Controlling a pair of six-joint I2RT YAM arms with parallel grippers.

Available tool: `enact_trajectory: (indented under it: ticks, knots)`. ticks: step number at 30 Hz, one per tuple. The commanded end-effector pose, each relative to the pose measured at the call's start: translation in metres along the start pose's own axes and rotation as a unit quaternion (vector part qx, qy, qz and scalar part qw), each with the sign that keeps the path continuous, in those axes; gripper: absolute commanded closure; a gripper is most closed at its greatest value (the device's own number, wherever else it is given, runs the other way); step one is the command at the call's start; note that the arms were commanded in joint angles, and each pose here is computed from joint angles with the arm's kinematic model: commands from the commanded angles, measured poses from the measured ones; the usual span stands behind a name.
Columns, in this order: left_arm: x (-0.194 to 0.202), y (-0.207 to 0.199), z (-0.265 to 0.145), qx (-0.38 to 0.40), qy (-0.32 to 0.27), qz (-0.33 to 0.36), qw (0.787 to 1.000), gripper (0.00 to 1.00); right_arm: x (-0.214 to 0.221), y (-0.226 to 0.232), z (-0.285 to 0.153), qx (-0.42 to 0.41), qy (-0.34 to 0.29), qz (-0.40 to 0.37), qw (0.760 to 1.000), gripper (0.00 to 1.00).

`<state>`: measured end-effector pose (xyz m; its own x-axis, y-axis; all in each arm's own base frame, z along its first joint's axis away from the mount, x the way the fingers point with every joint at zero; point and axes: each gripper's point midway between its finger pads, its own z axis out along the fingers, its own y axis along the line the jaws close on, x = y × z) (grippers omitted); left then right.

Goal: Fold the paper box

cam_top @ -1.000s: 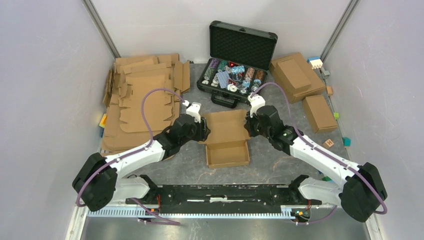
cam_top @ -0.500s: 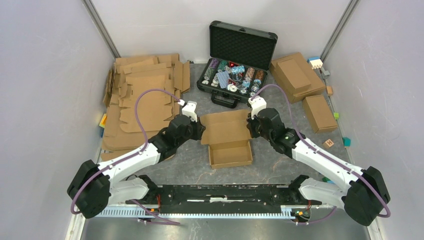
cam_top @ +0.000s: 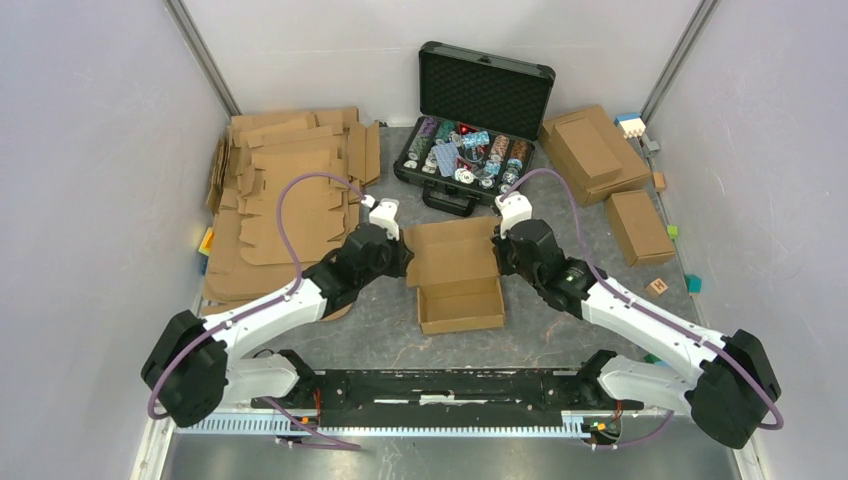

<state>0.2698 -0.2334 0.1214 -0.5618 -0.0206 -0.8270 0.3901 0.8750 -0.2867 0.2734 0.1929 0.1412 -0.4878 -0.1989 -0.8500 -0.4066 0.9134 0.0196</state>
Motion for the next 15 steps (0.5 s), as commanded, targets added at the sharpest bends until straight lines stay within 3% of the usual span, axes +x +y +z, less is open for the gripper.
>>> enact_trajectory:
  ticks: [1, 7, 15]
  knots:
    - [-0.031, -0.007, 0.004, -0.019, -0.020, -0.039, 0.999, 0.93, -0.044, -0.004, -0.002, 0.049, -0.071, 0.046, 0.995, 1.00]
    - [-0.048, -0.001, 0.004, -0.057, -0.026, -0.059, 0.996, 0.93, -0.048, -0.017, 0.000, 0.115, -0.095, 0.077, 0.986, 1.00]
    - [-0.041, -0.011, 0.017, -0.033, -0.020, -0.079, 0.996, 0.98, -0.040, -0.027, 0.004, 0.138, -0.135, 0.130, 0.973, 1.00]
